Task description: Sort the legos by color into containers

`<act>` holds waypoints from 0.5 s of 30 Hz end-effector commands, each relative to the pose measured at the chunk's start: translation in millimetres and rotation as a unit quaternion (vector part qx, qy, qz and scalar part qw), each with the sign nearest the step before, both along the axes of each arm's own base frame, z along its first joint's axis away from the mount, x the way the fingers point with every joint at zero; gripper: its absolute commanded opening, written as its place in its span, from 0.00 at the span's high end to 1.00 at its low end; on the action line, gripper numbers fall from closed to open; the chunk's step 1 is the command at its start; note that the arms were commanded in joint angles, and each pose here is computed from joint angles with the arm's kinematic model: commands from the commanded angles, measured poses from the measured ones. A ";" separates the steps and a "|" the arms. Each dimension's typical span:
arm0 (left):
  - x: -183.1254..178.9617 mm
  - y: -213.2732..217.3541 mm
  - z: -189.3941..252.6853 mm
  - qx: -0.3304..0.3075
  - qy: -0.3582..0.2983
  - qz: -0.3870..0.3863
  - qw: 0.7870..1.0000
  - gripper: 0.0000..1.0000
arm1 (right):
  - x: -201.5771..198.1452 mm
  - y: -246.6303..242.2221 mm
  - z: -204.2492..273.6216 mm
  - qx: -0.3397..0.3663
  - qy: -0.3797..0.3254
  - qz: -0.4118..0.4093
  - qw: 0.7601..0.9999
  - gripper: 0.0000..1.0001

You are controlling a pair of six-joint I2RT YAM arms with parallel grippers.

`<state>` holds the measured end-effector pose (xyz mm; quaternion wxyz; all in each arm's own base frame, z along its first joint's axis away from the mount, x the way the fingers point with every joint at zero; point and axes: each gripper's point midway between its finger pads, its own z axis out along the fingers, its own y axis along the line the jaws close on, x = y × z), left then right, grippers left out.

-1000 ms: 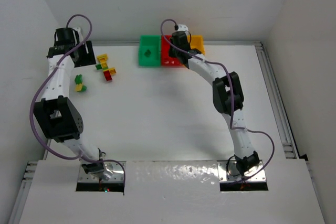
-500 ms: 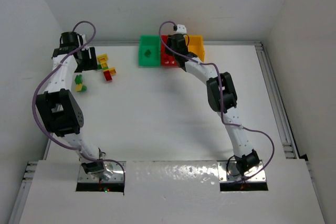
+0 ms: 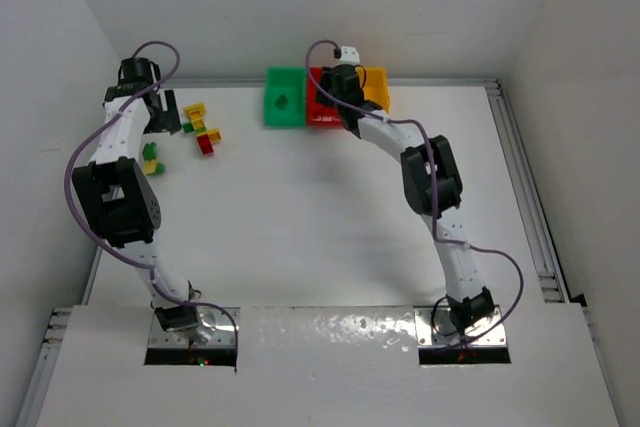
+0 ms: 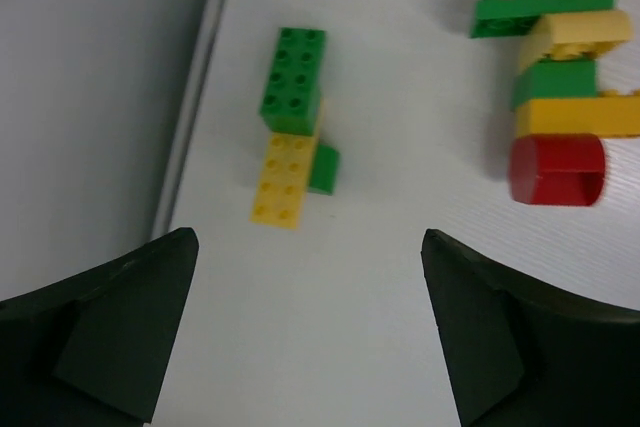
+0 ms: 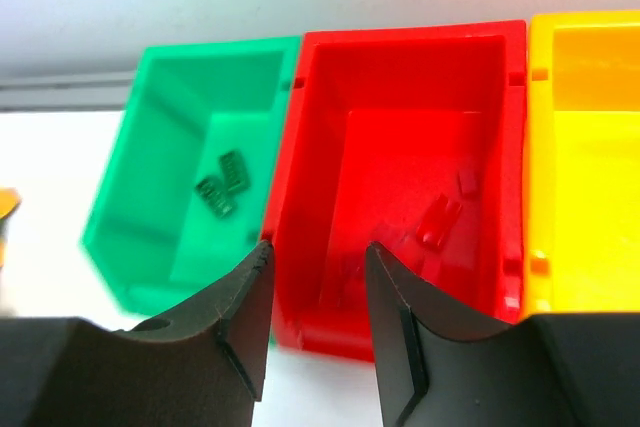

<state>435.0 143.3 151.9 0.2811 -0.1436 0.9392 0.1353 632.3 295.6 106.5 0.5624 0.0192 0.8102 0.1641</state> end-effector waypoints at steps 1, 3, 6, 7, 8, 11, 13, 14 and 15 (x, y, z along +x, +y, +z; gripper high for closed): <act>-7.0 40.7 29.0 0.097 -0.010 0.079 0.992 0.06 | -13.0 3.7 106.7 0.035 -0.083 0.028 0.996 0.59; -12.1 47.0 20.2 0.108 0.011 0.097 0.989 0.02 | -26.5 0.6 119.7 0.034 -0.082 0.038 0.995 0.59; -17.4 53.9 -4.5 0.080 0.037 0.110 0.990 0.00 | -44.8 0.8 126.6 0.020 -0.070 0.055 0.996 0.59; -17.6 55.4 -11.8 0.063 0.038 0.120 0.990 0.00 | -49.1 2.4 129.5 0.014 -0.069 0.061 0.996 0.59; -16.3 52.9 -26.8 0.035 0.047 0.120 0.991 0.00 | -52.8 3.8 130.0 0.007 -0.068 0.066 0.995 0.59; -6.7 58.7 -36.8 -0.001 0.038 0.131 0.991 0.00 | -67.1 9.3 136.4 -0.006 -0.068 0.079 0.995 0.59; 5.2 58.1 -39.3 -0.013 0.021 0.128 0.992 0.01 | -75.1 9.9 136.6 -0.003 -0.065 0.079 0.995 0.59; 11.0 55.1 -48.5 -0.026 0.022 0.124 0.992 0.02 | -77.5 10.0 136.5 -0.003 -0.064 0.078 0.995 0.59; 18.5 55.9 -46.2 -0.031 0.010 0.129 0.991 0.04 | -81.0 11.8 134.3 -0.005 -0.061 0.080 0.995 0.59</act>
